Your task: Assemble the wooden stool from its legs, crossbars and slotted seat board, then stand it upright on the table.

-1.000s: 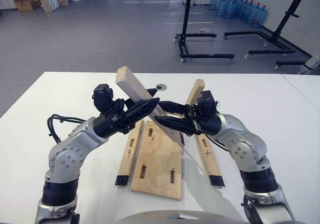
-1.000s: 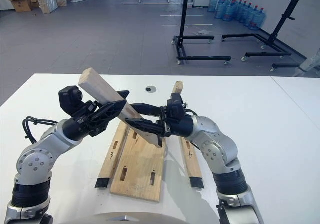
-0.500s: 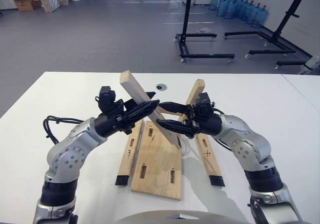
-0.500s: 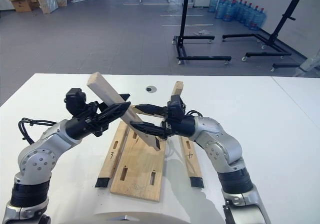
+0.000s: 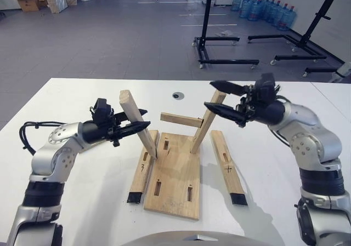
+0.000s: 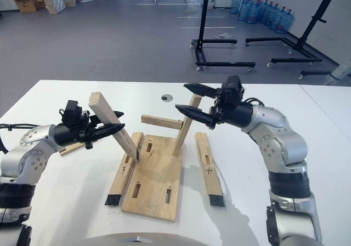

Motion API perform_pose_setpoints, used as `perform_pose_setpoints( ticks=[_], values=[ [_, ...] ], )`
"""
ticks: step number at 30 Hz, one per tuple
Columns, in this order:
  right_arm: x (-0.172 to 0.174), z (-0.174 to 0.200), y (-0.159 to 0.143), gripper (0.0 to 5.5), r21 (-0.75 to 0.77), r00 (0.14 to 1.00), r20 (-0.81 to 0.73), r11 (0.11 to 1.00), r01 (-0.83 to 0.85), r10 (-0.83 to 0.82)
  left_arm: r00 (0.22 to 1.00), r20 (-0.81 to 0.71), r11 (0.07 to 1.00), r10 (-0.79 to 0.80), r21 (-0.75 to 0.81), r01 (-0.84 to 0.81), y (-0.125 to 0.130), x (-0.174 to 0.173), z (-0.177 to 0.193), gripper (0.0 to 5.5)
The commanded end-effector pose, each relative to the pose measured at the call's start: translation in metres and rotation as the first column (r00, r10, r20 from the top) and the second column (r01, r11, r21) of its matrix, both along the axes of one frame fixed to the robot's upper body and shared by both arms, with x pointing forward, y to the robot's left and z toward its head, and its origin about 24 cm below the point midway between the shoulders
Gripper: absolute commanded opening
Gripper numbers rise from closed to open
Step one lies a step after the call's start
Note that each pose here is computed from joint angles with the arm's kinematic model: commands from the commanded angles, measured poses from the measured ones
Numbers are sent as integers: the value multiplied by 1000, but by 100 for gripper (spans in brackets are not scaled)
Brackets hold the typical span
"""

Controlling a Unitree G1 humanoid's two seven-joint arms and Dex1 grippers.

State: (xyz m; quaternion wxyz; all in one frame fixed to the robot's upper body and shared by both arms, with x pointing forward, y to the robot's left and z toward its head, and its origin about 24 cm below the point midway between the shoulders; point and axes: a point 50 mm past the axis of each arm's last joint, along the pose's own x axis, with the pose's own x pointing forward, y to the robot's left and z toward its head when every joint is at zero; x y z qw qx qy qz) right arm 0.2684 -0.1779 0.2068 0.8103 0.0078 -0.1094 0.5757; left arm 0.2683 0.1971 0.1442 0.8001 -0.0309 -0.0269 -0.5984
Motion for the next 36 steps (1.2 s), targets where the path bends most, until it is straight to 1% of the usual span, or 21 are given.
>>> perform_pose_setpoints(
  ticks=[1, 3, 6, 7, 8, 10, 13, 17, 20, 22, 25, 29, 31, 36],
  values=[
    [3, 24, 2, 374, 18, 997, 79, 1000, -23, 22, 991, 127, 999, 40, 10, -41, -1, 24, 9, 209],
    [3, 24, 5, 374, 23, 997, 77, 999, -29, 27, 978, 190, 996, 80, 22, -86, 1, 31, 8, 209],
    [3, 21, 7, 374, 24, 997, 67, 999, -26, 24, 961, 243, 990, 133, 11, -140, -1, 40, 5, 209],
    [3, 21, 8, 374, 25, 998, 66, 999, -26, 24, 960, 252, 991, 124, 21, -134, -2, 41, 1, 209],
    [3, 21, 8, 374, 25, 998, 65, 999, -28, 26, 963, 245, 992, 108, 31, -119, -4, 41, -3, 209],
    [4, 22, 9, 374, 22, 998, 63, 999, -30, 28, 968, 243, 998, 63, -2, -65, -6, 38, -9, 209],
    [6, 22, 10, 374, 13, 998, 60, 999, -36, 35, 970, 241, 999, 35, -30, -29, -14, 39, -15, 209],
    [7, 20, 10, 374, 5, 998, 51, 999, -43, 43, 976, 207, 996, -64, -55, 77, -23, 34, -19, 209],
    [8, 19, 11, 374, 3, 998, 38, 999, -53, 53, 982, 130, 989, -138, -39, 144, -21, 34, -23, 209],
    [9, 17, 11, 374, -1, 998, 30, 998, -60, 60, 981, 123, 987, -147, -41, 153, -20, 37, -19, 209],
    [9, 14, 12, 374, -4, 997, 22, 998, -70, 70, 979, 177, 992, -102, -59, 114, -16, 45, -5, 209],
    [9, 13, 12, 374, -8, 997, 16, 997, -77, 77, 975, 212, 984, -61, -149, 94, -11, 49, 8, 209],
    [10, 13, 12, 374, -12, 997, 14, 997, -80, 80, 977, 196, 979, -84, -166, 118, -14, 47, 6, 209],
    [12, 15, 12, 374, -17, 996, 18, 996, -89, 90, 978, 96, 970, -187, -136, 199, -31, 39, -18, 209]
  ],
)
